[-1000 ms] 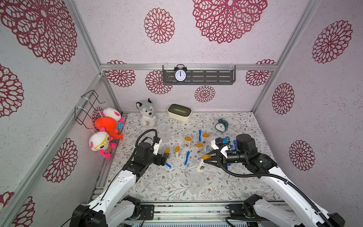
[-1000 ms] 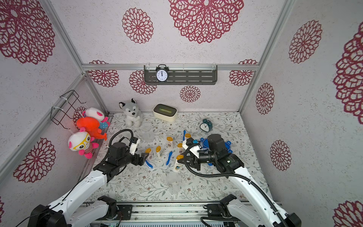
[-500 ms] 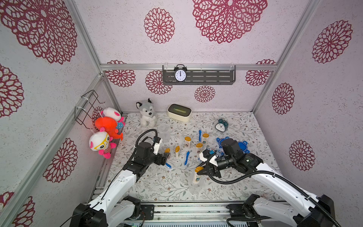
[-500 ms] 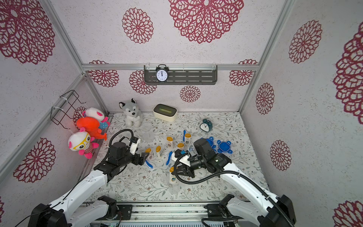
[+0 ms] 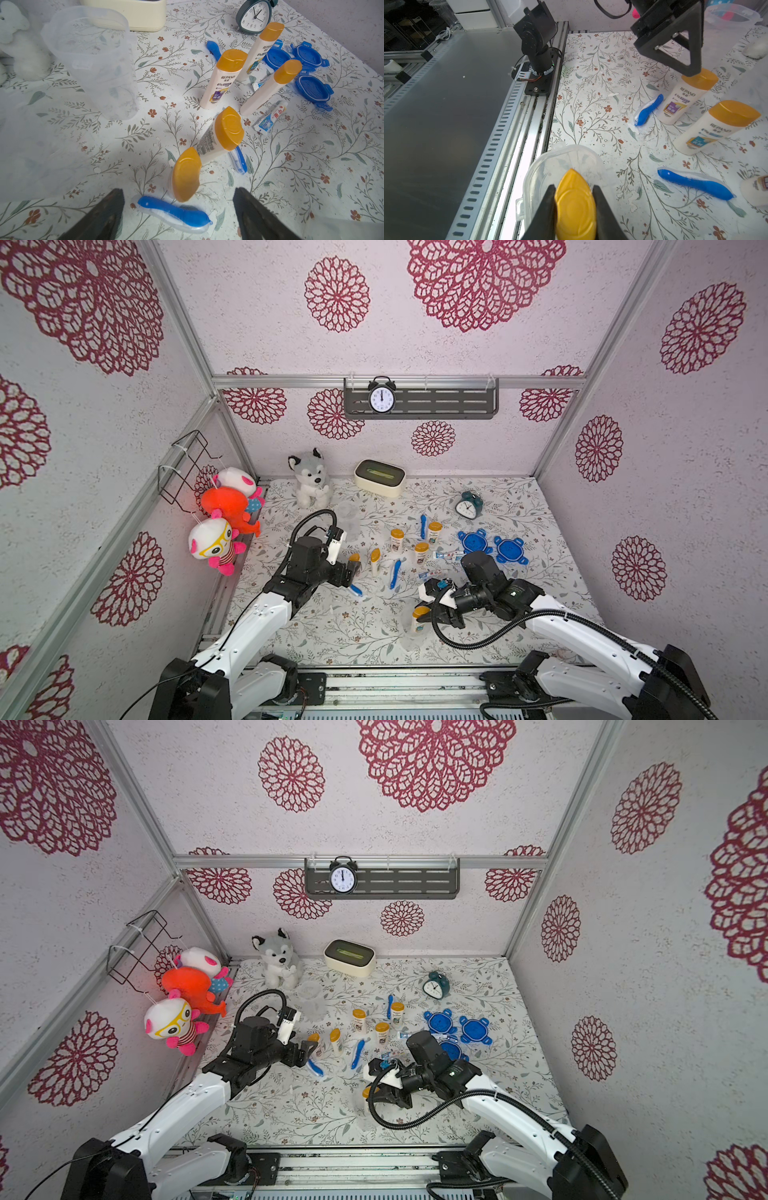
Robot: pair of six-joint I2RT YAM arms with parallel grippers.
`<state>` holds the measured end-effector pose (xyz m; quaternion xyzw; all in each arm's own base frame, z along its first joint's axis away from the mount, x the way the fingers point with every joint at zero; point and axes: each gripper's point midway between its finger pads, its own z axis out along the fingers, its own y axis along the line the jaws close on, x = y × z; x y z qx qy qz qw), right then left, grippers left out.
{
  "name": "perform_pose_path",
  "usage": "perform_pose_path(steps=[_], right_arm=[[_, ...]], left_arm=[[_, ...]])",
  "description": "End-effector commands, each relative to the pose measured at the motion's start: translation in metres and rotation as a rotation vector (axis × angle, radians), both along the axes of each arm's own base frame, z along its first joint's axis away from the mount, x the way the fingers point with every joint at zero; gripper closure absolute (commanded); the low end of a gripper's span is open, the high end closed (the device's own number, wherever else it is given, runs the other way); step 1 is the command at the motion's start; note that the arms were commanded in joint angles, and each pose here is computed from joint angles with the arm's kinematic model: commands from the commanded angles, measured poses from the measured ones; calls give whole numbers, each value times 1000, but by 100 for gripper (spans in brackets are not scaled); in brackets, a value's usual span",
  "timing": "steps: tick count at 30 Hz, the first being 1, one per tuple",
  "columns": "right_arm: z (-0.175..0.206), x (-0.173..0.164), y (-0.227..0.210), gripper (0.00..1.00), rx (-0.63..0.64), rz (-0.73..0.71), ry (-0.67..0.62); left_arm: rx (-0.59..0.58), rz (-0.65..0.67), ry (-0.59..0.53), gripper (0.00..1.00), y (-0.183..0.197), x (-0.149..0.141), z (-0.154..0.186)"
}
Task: Pack away toiletry kits
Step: Place the toiletry item into the container, then pick up the toiletry item from the center of the board.
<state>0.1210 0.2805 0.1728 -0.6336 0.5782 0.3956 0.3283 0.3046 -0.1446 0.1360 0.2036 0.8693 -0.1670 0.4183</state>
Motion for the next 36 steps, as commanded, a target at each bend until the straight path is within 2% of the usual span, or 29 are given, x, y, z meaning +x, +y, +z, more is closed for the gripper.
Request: perform_pose_path(steps=[1,14,17,26,29,31,34,36], right_arm=[[16,4,8,78,56,33,-82],[11,2,10,61,35,50,-69],[15,2,10,59,42,48,-76],[31,8,10,53,70,-3,-101],[39,14,9,49,91,-47,-118],[46,20,8,48,111,-89,-137],[56,40,3,48,143,-208,-160],[61,56,-3,48,156,-300,-148]], left_arm=[[6,-36,-11,13,-7,2,6],[83,-15,59,22,-6,5,-9],[91,-14,63,26,-6,5,-11],[107,-7,76,28,-7,8,-14],[110,-11,83,31,-9,11,-15],[111,-19,88,37,-11,13,-16],[119,-26,106,43,-13,15,-19],[121,-35,110,44,-14,16,-20]])
